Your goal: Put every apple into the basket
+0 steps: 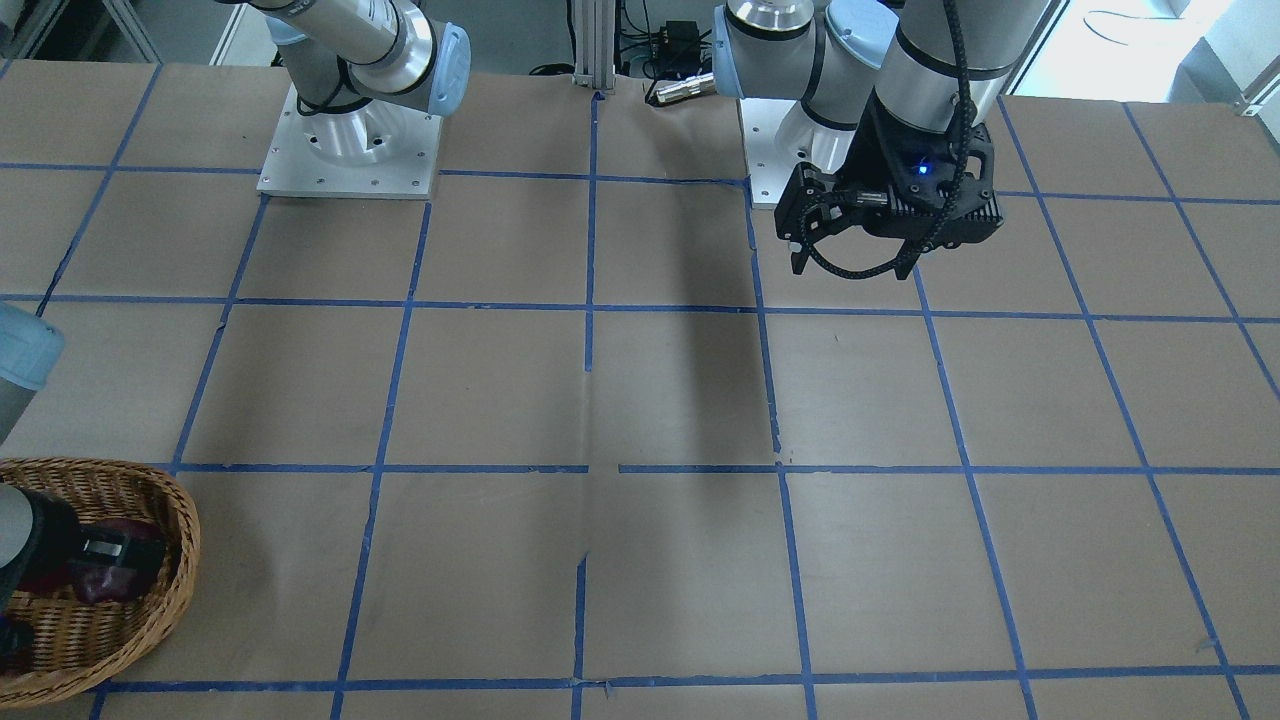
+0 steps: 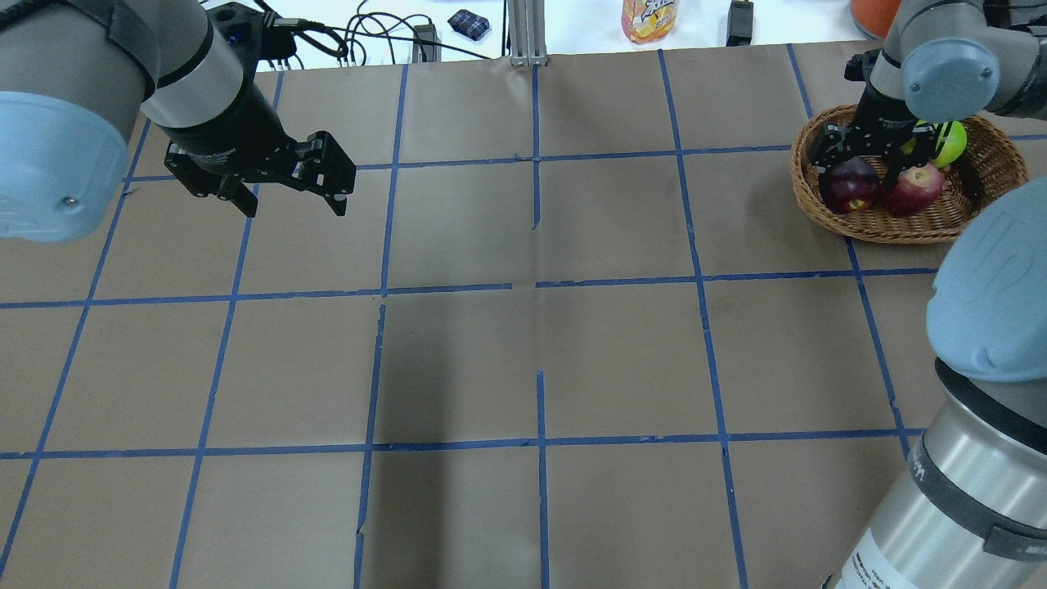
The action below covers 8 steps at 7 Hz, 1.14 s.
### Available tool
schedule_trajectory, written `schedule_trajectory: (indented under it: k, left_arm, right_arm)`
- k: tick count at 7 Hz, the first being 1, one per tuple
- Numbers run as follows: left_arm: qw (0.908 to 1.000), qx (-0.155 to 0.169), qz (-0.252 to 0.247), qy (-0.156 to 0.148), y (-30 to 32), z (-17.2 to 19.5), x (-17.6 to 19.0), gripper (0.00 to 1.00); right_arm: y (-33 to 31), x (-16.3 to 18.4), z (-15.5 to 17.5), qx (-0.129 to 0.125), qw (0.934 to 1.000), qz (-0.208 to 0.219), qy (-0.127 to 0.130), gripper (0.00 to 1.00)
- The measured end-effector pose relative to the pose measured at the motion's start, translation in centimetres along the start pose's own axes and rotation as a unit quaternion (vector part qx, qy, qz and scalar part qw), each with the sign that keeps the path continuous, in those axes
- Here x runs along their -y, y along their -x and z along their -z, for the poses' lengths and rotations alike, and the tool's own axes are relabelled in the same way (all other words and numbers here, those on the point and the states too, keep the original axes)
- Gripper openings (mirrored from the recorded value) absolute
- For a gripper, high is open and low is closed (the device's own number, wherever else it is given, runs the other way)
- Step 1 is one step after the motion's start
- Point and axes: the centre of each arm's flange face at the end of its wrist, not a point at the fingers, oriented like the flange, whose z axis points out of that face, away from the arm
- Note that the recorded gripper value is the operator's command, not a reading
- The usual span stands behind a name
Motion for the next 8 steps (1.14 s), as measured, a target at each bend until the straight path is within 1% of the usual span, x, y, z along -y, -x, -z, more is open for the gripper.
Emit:
schedule_trajectory:
  k: [1,2,3,4,5,6,7,8]
  left_arm:
    - [1.0,0.0,0.003,0.0,0.0,0.0,0.0,1.0]
    - [1.0,0.001,0.005,0.0,0.0,-0.1,0.0,1.0]
    - [1.0,0.001,0.005,0.0,0.0,-0.1,0.1,1.0]
    - [1.0,0.001,0.005,-0.001,0.0,0.0,0.1,1.0]
    - [1.0,0.001,0.005,-0.003,0.0,0.1,0.1,1.0]
    - [1.0,0.001,0.004,-0.005,0.0,0.2,0.2,1.0]
    - [1.0,0.0,0.004,-0.005,0.0,0.3,0.2,1.0]
    - [1.0,0.0,0.004,-0.006,0.0,0.3,0.2,1.0]
  right_arm:
    - [0.0,-1.5,2.9,0.001,1.0,0.0,0.004,1.0]
    - [0.3,-4.2,7.4,0.002,1.0,0.0,-0.001,1.0]
    - [1.2,-7.9,12.3,0.005,1.0,0.003,-0.007,1.0]
    - [2.6,-12.1,16.1,0.01,0.9998,0.008,-0.012,1.0]
    - [4.4,-16.3,18.3,0.012,0.9997,0.007,-0.019,1.0]
    - [6.9,-20.6,19.6,0.012,0.9995,0.006,-0.029,1.0]
    - [9.7,-24.5,19.9,0.012,0.999,0.02,-0.038,1.0]
    - [12.1,-26.8,19.7,0.012,0.9982,0.038,-0.044,1.0]
